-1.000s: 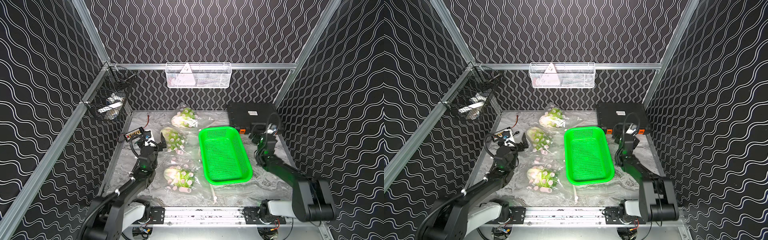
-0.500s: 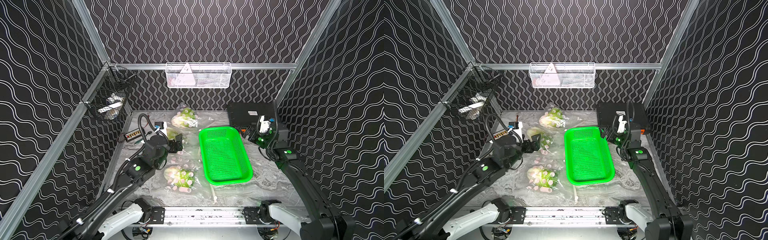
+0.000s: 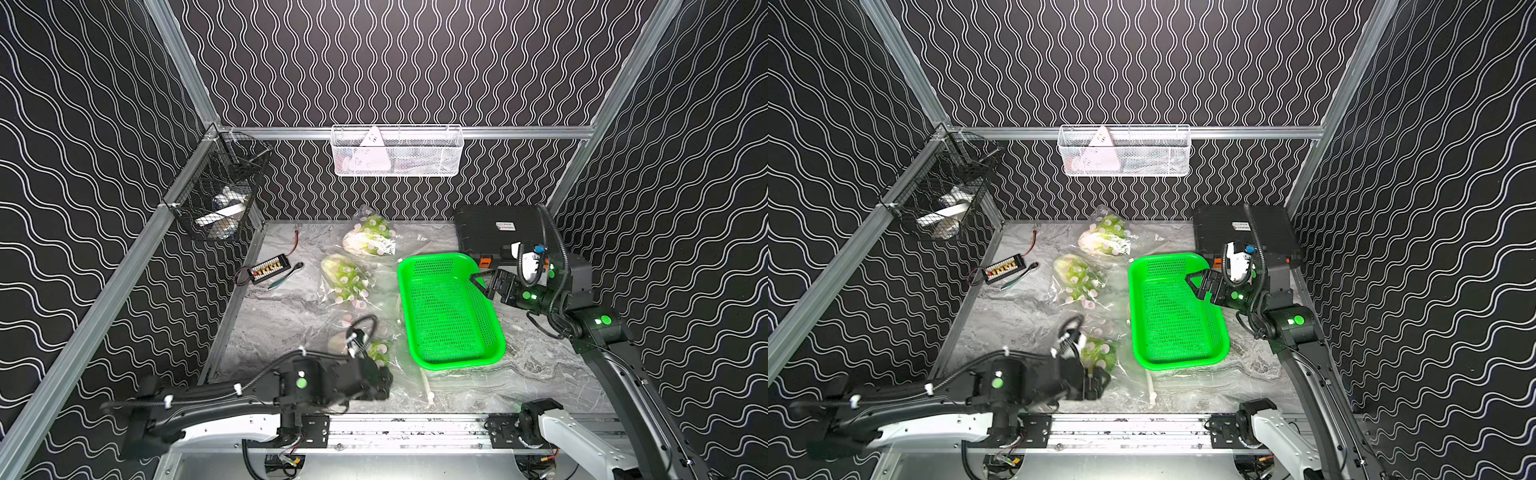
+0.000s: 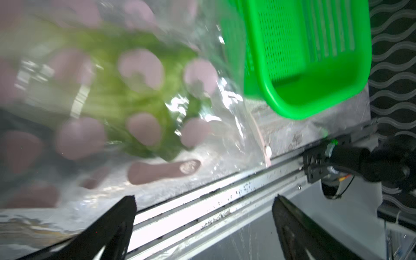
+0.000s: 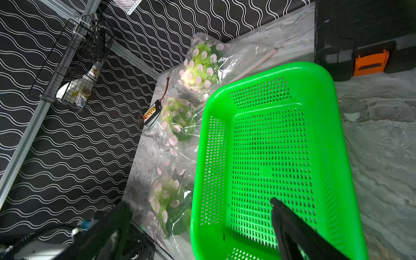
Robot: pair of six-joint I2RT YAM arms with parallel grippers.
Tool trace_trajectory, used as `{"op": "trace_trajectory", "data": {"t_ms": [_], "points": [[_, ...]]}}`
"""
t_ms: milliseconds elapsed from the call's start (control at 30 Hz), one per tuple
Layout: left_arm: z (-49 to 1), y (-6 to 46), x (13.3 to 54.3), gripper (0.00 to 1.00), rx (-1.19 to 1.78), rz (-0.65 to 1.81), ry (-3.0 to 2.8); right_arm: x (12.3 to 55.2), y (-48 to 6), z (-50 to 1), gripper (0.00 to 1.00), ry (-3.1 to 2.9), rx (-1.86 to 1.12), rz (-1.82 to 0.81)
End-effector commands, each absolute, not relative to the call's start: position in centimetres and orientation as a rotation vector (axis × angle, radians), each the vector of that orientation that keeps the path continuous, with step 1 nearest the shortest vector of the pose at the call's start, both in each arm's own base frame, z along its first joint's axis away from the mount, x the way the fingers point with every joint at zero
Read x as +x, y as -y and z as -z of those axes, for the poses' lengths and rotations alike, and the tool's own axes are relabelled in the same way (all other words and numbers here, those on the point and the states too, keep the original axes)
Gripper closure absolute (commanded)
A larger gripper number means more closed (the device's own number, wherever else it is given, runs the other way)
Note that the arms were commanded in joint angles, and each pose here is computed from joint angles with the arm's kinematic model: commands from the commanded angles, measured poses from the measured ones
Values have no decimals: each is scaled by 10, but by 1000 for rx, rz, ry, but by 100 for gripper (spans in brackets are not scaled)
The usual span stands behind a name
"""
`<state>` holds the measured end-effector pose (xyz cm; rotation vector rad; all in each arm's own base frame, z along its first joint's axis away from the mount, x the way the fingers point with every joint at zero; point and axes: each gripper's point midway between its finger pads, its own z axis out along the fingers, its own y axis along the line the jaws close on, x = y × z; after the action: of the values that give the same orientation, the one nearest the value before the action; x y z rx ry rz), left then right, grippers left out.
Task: Open the zip-top bag and take out the chinese cabbages
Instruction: Adjust the zipper food storage bag at the center of the board.
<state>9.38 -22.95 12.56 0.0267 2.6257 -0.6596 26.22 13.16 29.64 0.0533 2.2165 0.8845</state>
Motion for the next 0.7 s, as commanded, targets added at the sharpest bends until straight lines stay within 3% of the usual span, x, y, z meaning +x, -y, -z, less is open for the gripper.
{"op": "trace_trajectory", "data": {"t_ms": [0, 333, 667], "points": [[-127, 257, 93, 1, -193, 816, -2489, 250, -128, -291, 1, -2259, 54, -858], [-81, 248, 87, 1, -534, 1079, -2363, 235, -120, -297, 1, -2262, 49, -811], [-75, 264, 104, 7, -740, 1315, -2141, 236, -118, -283, 1, -2303, 50, -763]]}}
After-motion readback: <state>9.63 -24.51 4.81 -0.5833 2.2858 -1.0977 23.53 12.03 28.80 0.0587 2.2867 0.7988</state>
